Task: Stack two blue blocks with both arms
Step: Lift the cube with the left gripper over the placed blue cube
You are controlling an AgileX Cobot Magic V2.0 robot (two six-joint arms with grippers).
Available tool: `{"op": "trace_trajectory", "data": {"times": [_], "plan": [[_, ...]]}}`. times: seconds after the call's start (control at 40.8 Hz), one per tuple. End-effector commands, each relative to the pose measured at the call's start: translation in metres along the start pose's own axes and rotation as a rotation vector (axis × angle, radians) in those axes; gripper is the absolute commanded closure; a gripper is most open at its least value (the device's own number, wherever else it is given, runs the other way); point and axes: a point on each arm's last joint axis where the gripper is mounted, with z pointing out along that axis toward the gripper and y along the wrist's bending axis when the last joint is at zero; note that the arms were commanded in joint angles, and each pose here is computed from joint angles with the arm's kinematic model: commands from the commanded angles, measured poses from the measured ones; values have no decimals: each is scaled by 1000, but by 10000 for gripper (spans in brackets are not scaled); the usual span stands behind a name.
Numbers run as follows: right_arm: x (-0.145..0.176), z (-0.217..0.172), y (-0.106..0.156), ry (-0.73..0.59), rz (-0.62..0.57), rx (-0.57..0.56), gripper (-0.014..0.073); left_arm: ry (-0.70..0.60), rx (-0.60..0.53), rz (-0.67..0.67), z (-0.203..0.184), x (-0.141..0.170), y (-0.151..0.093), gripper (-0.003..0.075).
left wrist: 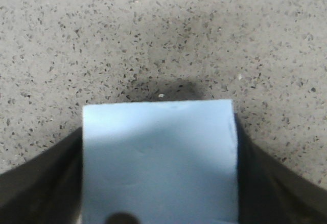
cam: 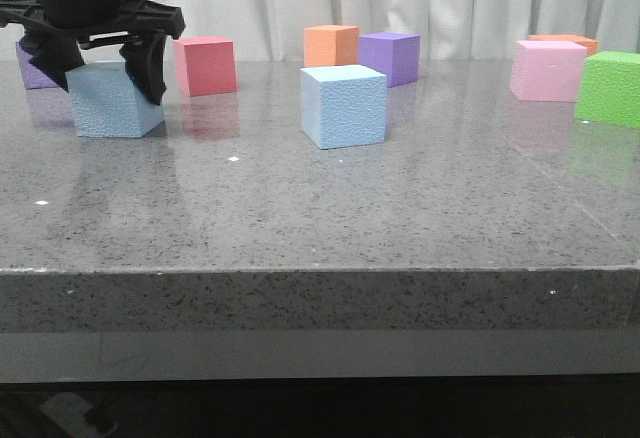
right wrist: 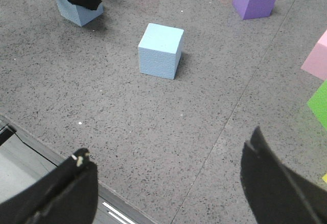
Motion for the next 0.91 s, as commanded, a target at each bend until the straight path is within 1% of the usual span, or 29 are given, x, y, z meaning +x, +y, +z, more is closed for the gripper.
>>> {"op": "trace_trajectory", "data": {"times": [0.0, 0.074, 0.172, 0.294, 0.368, 0.417, 0.49, 0.662, 0.809, 0.833, 0.882], "plan": [[-13, -7, -1, -100, 1, 13, 9, -128, 23, -20, -33, -15, 0, 321], [-13, -7, -1, -100, 1, 13, 9, -131, 23, -20, -33, -15, 0, 353], [-13, -7, -1, -100, 1, 13, 9, -137, 22, -22, -41, -20, 0, 373], [-13, -7, -1, -100, 1, 13, 9, -145, 21, -19, -61, -29, 0, 375], [-13, -7, -1, -100, 1, 13, 9, -160, 30, 15, -77, -36, -3, 375], [-13, -7, -1, -100, 1, 13, 9, -171, 42, 76, -86, -39, -6, 375], [-13, -7, -1, -100, 1, 13, 9, -196, 102, 176, -103, -44, -17, 375], [-13, -7, -1, -100, 1, 13, 9, -297, 297, 432, -138, -48, -54, 375], [-13, -7, -1, -100, 1, 13, 9, -362, 408, 753, -151, -38, -91, 375], [-13, -7, -1, -100, 1, 13, 9, -369, 417, 817, -153, -36, -98, 375], [-13, -7, -1, -100, 1, 13, 9, -381, 433, 902, -154, -32, -108, 375]]}}
